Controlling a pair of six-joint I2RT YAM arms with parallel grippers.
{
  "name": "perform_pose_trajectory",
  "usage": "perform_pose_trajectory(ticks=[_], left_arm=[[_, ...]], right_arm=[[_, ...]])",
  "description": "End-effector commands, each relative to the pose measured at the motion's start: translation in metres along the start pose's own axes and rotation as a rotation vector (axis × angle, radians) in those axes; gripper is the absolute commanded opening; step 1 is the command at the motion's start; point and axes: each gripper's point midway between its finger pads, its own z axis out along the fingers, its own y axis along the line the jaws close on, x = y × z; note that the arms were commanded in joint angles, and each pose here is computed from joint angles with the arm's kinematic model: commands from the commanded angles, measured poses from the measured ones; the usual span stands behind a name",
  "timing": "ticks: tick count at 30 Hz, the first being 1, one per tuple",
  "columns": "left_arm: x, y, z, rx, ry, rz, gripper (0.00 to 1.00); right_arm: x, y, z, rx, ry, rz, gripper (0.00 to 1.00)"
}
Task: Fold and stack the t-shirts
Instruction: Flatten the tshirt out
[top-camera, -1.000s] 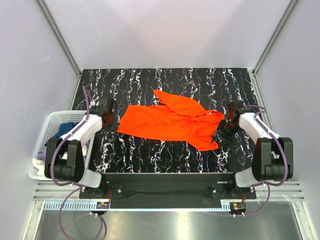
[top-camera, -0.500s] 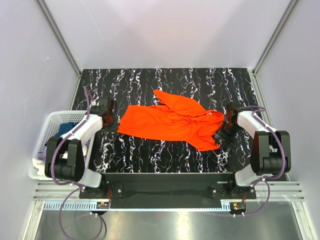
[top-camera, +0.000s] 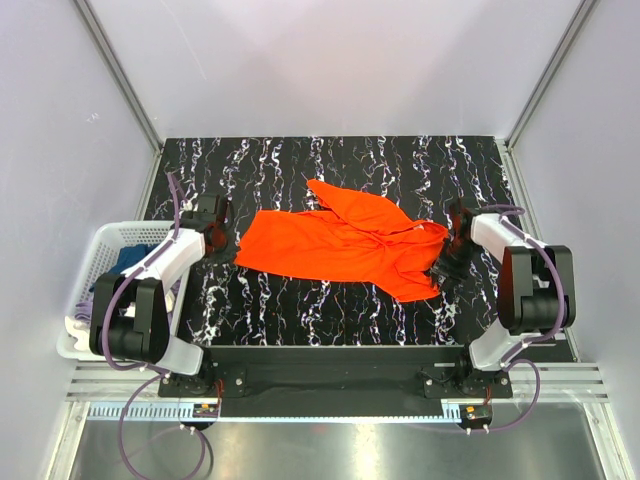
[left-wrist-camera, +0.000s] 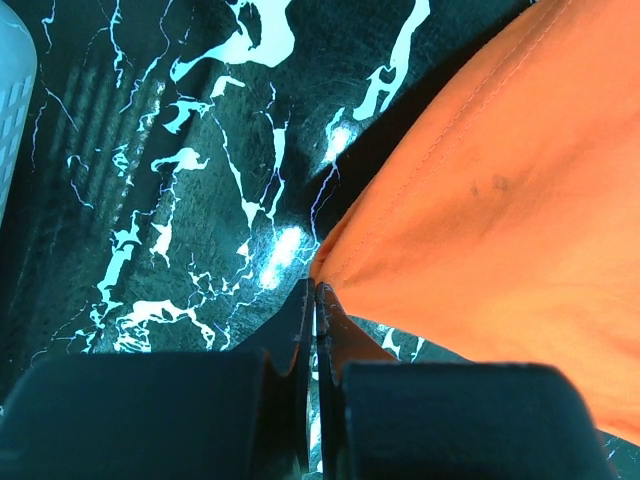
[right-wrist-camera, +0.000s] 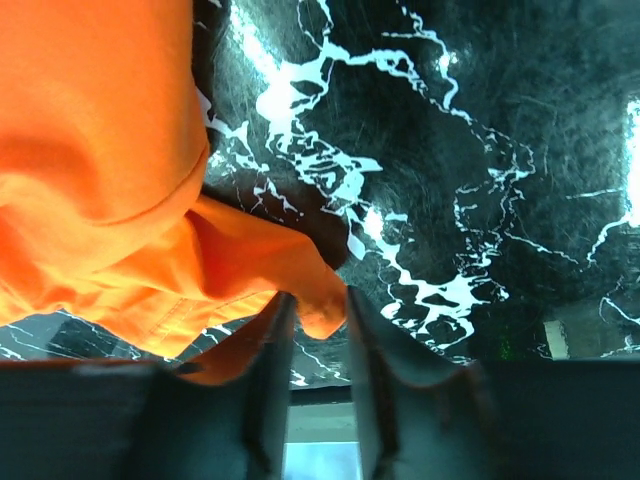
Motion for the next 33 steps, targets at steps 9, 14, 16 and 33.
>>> perform_pose_trajectory(ticks=[9, 14, 16, 33], left_arm=[[-0.02, -0.012, -0.011, 0.05, -0.06, 0.019, 0.0], [-0.041, -0.018, -0.039, 0.079, -0.125, 0.026, 0.0], [-0.054, -0.023, -0.059, 0.109, -0.18, 0.022, 0.0], [-0.176, -0.077, -0.247, 0.409, -0.651, -0.018, 0.0]], right_arm=[[-0.019, 0.011, -0.024, -0.042, -0.077, -0.033, 0.01], [-0.038, 0.035, -0.079, -0.132, -0.154, -0.052, 0.0], [-0.054, 0.048, -0.111, -0.175, -0.225, -0.059, 0.0], [-0.152, 0.099, -0.354, -0.416, -0.744, -0.038, 0.0]])
